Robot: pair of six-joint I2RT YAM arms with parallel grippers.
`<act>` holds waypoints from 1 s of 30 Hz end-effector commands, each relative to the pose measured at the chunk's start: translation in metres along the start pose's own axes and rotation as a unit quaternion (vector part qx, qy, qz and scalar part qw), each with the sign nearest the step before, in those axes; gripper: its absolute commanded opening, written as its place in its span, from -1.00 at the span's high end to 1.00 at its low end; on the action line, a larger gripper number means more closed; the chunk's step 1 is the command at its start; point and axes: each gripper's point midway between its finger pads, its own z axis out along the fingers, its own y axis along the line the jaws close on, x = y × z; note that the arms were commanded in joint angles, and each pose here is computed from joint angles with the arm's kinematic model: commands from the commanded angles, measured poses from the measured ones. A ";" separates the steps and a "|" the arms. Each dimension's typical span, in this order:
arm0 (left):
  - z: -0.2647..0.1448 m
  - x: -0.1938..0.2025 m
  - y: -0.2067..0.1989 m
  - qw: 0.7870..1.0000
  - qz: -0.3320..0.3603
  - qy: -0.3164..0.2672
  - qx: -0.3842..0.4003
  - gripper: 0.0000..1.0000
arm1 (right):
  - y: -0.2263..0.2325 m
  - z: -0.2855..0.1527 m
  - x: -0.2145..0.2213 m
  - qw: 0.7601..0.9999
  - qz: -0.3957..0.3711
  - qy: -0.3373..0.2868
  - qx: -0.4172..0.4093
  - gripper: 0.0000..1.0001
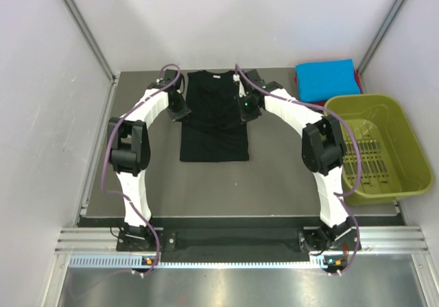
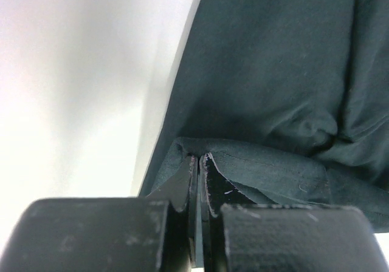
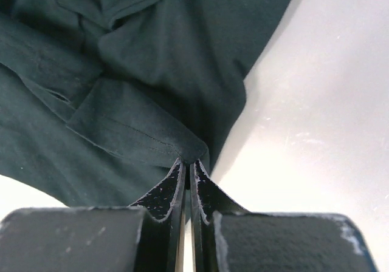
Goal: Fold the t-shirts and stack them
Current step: Fold the tshirt
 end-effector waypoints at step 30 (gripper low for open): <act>-0.043 0.021 -0.044 0.994 0.067 -0.017 0.084 0.53 | 0.019 -0.007 -0.005 0.999 0.028 -0.032 -0.019 0.65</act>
